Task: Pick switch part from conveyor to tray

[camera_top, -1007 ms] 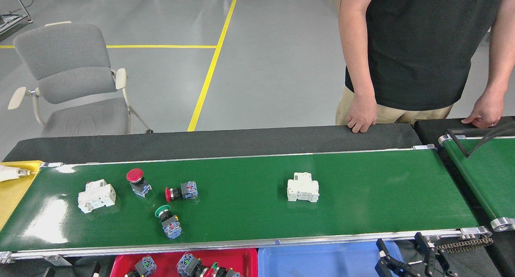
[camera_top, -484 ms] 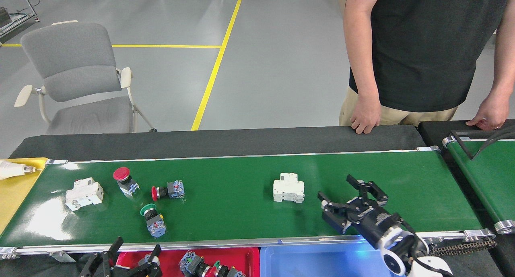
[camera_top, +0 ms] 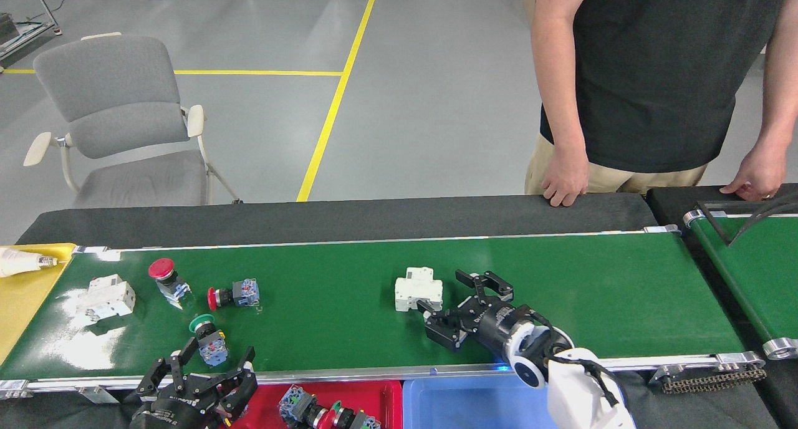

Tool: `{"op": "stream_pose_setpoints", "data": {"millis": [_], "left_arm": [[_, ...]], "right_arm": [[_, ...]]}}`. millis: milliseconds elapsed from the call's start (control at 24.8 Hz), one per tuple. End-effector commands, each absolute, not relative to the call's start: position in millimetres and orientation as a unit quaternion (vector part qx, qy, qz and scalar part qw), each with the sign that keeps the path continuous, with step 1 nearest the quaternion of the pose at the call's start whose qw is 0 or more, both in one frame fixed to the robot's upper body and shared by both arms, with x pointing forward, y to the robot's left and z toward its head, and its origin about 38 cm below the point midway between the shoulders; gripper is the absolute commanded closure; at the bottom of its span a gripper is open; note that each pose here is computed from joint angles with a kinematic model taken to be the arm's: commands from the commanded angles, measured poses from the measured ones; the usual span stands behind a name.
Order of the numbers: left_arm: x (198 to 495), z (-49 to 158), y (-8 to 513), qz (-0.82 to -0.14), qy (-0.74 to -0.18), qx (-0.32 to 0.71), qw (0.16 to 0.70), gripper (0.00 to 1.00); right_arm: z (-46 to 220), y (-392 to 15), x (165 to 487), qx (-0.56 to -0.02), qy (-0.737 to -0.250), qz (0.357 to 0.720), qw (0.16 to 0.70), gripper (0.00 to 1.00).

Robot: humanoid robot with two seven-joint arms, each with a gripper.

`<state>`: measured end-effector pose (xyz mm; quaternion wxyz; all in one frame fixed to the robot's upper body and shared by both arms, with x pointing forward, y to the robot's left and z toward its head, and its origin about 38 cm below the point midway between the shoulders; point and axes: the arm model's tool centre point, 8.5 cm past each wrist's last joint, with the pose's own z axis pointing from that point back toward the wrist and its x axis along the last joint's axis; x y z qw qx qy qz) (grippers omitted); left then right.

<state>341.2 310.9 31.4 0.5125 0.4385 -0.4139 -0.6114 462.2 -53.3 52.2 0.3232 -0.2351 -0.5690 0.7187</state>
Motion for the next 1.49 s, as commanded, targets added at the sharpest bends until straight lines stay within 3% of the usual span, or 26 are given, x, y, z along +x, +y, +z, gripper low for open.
{"op": "stream_pose_setpoints", "data": {"millis": [0,40,81,121,201,242,363,484,564,685,766,846,1007,1168,1209,1249,1289,1370,1451], "left_arm": [[348.7,36.0,324.7,-0.605,-0.400,0.456,0.516,0.02],[350.7,34.6,328.4,-0.602,-0.395,0.459,0.521,0.03],[352.3,33.8,331.0,-0.600,-0.391,0.461,0.524,0.06],[353.4,33.2,333.8,-0.600,-0.388,0.462,0.525,0.17],[352.6,29.6,336.9,-0.601,-0.387,0.458,0.528,0.63],[351.9,27.1,339.0,-0.602,-0.384,0.457,0.531,0.72],[349.6,25.6,339.4,-0.598,-0.387,0.455,0.534,0.87],[340.9,32.2,335.7,-0.591,-0.413,0.449,0.528,0.90],[314.8,36.5,326.3,-0.608,-0.435,0.432,0.505,0.90],[268.7,49.6,294.5,-0.671,-0.484,0.374,0.418,0.83],[253.4,39.4,276.5,-0.683,-0.506,0.333,0.409,0.51],[247.3,32.9,265.0,-0.674,-0.514,0.321,0.422,0.01],[236.4,26.0,268.9,-0.671,-0.506,0.318,0.439,0.00],[231.4,27.3,292.4,-0.656,-0.489,0.341,0.462,0.00],[232.3,27.9,301.3,-0.642,-0.477,0.359,0.480,0.00],[233.6,28.9,316.6,-0.618,-0.452,0.391,0.511,0.00],[233.5,29.7,331.0,-0.593,-0.427,0.419,0.539,0.00],[230.3,32.3,358.6,-0.543,-0.377,0.470,0.585,0.00],[226.8,35.7,371.2,-0.534,-0.366,0.485,0.587,0.00]], "right_arm": [[65.1,-41.7,471.7,-0.274,-0.565,0.718,0.300,0.49],[64.3,-37.6,471.2,-0.280,-0.561,0.724,0.288,0.66],[62.4,-35.5,470.2,-0.280,-0.557,0.729,0.284,0.72],[60.9,-34.5,469.2,-0.279,-0.556,0.731,0.282,0.80],[60.0,-33.9,468.6,-0.278,-0.555,0.732,0.280,0.92],[60.1,-33.9,468.6,-0.277,-0.555,0.732,0.281,0.96],[62.5,-34.4,469.1,-0.279,-0.558,0.729,0.281,0.98],[73.4,-31.0,467.3,-0.282,-0.574,0.718,0.276,0.98],[86.7,-49.3,465.3,-0.302,-0.587,0.700,0.272,0.98],[99.6,-118.4,444.1,-0.350,-0.596,0.664,0.284,0.98],[102.4,-165.4,415.0,-0.376,-0.599,0.637,0.307,0.98],[96.0,-210.2,371.5,-0.380,-0.601,0.617,0.337,0.98],[77.5,-264.6,286.7,-0.348,-0.612,0.603,0.375,0.98],[61.4,-300.1,234.9,-0.330,-0.618,0.604,0.380,0.94],[55.9,-305.3,221.9,-0.324,-0.615,0.604,0.390,0.88],[51.8,-306.9,212.7,-0.317,-0.614,0.604,0.396,0.76],[50.3,-309.0,208.8,-0.316,-0.613,0.603,0.400,0.54],[50.5,-317.9,205.1,-0.327,-0.607,0.597,0.410,0.01],[49.5,-316.7,205.4,-0.336,-0.609,0.580,0.425,0.01]]}}
